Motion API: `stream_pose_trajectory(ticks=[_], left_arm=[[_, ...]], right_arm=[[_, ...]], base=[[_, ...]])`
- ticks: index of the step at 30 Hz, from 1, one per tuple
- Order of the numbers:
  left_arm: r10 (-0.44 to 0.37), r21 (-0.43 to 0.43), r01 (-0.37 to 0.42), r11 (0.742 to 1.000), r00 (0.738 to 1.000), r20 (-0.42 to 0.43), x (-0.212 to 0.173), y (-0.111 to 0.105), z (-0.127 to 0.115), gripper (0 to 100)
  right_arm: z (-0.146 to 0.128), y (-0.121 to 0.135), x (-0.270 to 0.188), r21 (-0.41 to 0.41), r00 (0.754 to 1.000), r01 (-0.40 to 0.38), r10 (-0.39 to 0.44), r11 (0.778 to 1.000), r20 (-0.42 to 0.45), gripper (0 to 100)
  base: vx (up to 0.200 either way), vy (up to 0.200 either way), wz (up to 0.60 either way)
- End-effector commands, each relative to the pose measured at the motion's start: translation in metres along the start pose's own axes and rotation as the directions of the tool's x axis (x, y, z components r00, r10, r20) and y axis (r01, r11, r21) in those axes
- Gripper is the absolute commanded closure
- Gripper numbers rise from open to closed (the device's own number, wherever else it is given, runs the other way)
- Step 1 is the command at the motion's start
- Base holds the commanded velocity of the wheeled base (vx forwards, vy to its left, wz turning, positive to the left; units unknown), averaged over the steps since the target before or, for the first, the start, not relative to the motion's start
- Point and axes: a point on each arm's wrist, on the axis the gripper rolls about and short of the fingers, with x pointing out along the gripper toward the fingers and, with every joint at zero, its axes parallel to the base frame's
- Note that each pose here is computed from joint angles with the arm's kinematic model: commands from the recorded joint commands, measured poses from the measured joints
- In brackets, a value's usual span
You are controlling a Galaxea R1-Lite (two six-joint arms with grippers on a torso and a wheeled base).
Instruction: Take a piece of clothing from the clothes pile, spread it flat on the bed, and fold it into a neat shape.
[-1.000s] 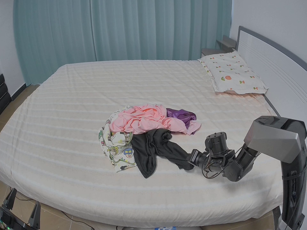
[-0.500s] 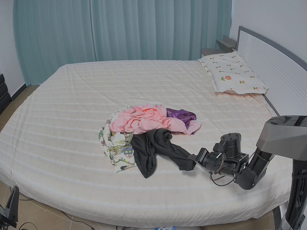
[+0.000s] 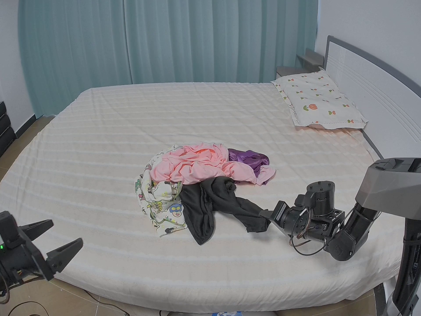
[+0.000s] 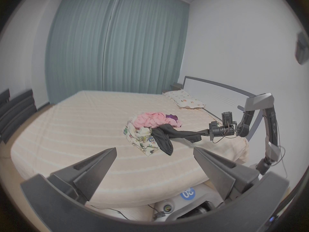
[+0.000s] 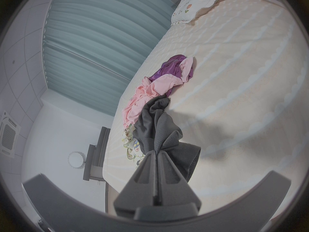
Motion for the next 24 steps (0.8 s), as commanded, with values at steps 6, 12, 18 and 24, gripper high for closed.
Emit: stream_pose_trajectory(ticks=[6, 12, 18, 24], left_arm=[[0.015, -0.266, -0.13, 0.955, 0.918, -0.395, 0.213, -0.034, -0.049, 0], [-0.003, -0.314, -0.145, 0.938, 0.905, -0.425, 0.269, -0.064, -0.07, 0], [0.039, -0.302, -0.185, 0.935, 0.902, -0.431, 0.302, -0.074, -0.089, 0], [0.021, -0.368, -0.191, 0.91, 0.908, -0.419, 0.324, -0.087, -0.087, 0]], right_arm=[[0.0, 0.001, -0.001, -0.01, 1.0, -0.007, 0.007, 1.0, 0.004, 100], [0.001, 0.0, -0.002, -0.008, 1.0, 0.002, -0.002, 1.0, 0.015, 100], [0.001, -0.001, -0.002, -0.005, 1.0, 0.005, -0.005, 1.0, 0.014, 100], [0.002, -0.002, -0.001, -0.004, 1.0, 0.008, -0.008, 1.0, 0.018, 100]], base=[[0.0, 0.0, 0.0], [0.0, 0.0, 0.0], [0.0, 0.0, 0.0], [0.0, 0.0, 0.0]])
